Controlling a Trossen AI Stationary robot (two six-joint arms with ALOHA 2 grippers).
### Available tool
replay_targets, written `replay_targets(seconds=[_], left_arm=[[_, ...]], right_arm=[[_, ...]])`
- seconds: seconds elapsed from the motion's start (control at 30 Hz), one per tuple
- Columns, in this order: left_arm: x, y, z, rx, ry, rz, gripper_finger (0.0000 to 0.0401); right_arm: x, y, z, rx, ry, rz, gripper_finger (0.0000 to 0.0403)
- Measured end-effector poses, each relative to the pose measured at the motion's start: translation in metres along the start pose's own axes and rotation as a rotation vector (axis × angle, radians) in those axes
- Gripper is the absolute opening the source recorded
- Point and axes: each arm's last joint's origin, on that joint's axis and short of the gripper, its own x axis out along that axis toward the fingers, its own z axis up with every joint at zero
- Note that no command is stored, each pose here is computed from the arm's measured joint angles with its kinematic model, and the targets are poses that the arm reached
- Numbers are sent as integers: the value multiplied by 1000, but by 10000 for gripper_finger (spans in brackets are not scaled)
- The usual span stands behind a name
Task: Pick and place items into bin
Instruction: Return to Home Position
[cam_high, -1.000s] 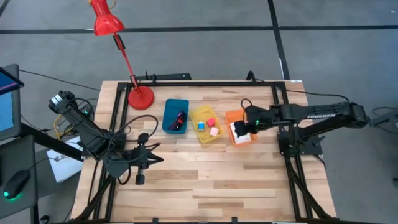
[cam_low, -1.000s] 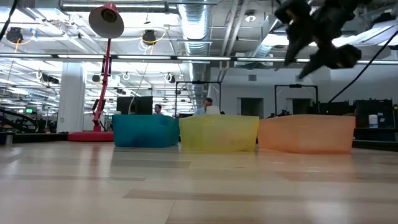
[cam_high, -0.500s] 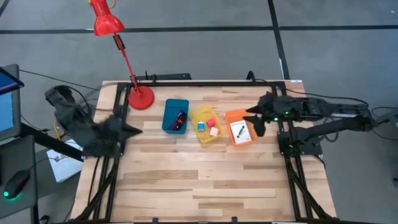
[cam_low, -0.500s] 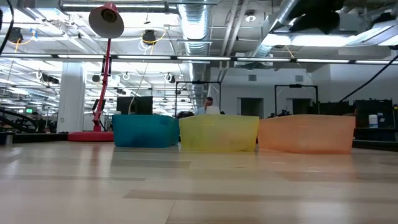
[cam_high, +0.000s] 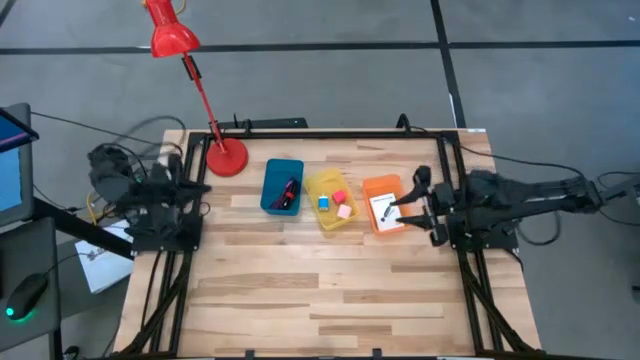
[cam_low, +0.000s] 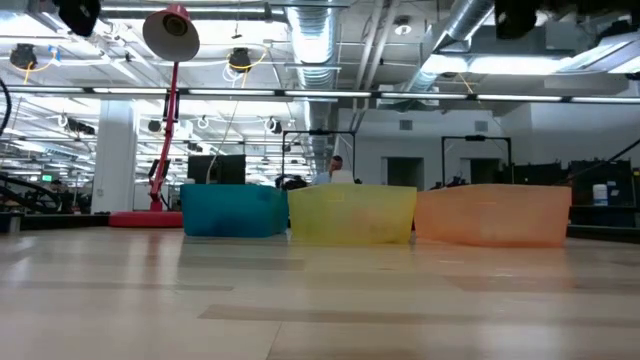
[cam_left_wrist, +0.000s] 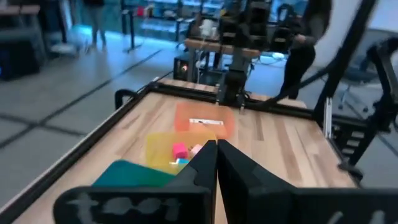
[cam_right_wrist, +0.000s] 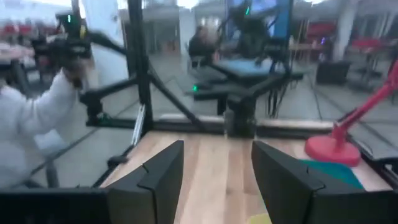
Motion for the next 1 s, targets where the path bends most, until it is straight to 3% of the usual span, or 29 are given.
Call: replay_targets(seconds=[0.1, 0.2, 0.4, 0.5, 0.67, 0.9, 1.0], left_arm=[[10, -6, -18, 116, -79, -21, 0], [10, -7, -15, 200, -205, -13, 0], [0, 1, -5, 188, -318, 3, 0], [1, 4, -11, 143, -279, -9, 0], [10, -1, -32, 107, -222, 19, 0], [29, -11, -68, 46, -207, 86, 0], [37, -17, -79, 50, -232, 62, 0]], right_arm=[[5, -1, -29, -9, -90, -31, 182], [6, -8, -42, -13, -150, -132, 182], [1, -24, -37, -36, -221, -286, 182], [0, -27, -38, -51, -212, -265, 182], [10, -29, -47, -33, -145, -133, 182], [20, -32, -52, -58, -113, -113, 182], [24, -32, -55, -52, -91, -108, 182]])
